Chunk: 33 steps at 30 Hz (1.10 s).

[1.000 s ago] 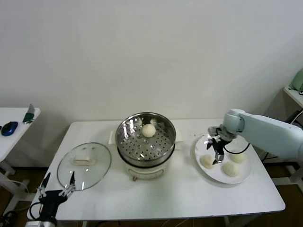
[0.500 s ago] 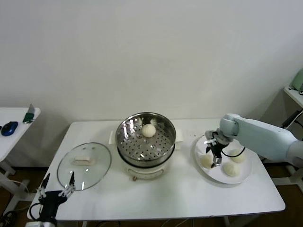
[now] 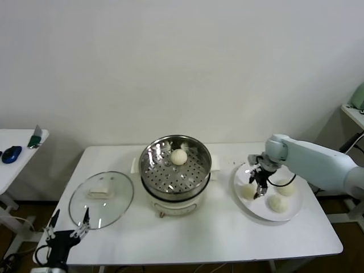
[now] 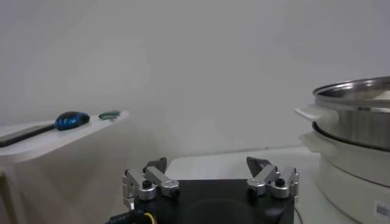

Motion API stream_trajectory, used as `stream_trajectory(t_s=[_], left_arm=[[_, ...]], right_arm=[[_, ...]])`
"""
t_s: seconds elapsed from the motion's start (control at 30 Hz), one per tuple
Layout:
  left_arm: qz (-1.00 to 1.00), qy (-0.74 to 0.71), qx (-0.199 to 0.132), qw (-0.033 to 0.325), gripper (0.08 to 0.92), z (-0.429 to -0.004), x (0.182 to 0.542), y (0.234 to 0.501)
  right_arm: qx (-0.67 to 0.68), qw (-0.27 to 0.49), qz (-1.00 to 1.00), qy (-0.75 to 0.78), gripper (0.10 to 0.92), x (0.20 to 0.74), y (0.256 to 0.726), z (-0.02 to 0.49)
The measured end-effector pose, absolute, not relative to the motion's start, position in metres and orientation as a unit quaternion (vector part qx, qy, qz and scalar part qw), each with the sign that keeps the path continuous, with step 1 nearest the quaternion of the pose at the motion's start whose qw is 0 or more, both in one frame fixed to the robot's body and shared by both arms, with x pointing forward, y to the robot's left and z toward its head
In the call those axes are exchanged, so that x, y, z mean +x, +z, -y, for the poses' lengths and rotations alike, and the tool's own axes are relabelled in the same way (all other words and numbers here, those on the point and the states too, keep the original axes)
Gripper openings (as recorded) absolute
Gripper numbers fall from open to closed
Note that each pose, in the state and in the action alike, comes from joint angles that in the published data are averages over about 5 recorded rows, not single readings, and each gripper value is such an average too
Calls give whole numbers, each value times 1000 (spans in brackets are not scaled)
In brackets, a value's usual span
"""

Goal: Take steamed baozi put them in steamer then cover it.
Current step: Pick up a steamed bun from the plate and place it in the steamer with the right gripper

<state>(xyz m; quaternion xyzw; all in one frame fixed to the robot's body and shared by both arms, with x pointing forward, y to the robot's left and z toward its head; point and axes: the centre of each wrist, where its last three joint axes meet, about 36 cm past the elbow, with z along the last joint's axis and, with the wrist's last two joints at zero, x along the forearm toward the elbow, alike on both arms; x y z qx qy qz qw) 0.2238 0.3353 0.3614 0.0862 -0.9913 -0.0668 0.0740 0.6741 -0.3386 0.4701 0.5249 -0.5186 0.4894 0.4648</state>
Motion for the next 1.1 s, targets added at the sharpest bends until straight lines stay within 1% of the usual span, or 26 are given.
stream_trajectory(t_s=[0.13, 0.23, 0.4, 0.53, 0.67, 0.8, 0.93, 1.1], left_arm=[[991, -67, 86, 73, 823, -335, 224, 363], [992, -67, 85, 72, 823, -334, 225, 364], [992, -67, 79, 69, 823, -332, 227, 366], [993, -68, 73, 65, 823, -328, 228, 368], [993, -68, 67, 62, 823, -324, 229, 370], [994, -69, 62, 58, 823, -321, 230, 373], [994, -69, 61, 54, 823, -319, 231, 377], [995, -69, 59, 51, 823, -316, 230, 380]], right_arm=[[523, 460, 528, 486, 671, 678, 486, 340], [522, 450, 539, 484, 670, 684, 510, 339], [516, 425, 564, 484, 677, 701, 572, 330], [515, 398, 586, 483, 679, 713, 630, 312], [522, 366, 602, 481, 679, 719, 680, 281], [538, 340, 605, 479, 679, 721, 710, 237], [555, 319, 601, 479, 679, 721, 724, 188], [574, 306, 587, 483, 679, 718, 722, 130]])
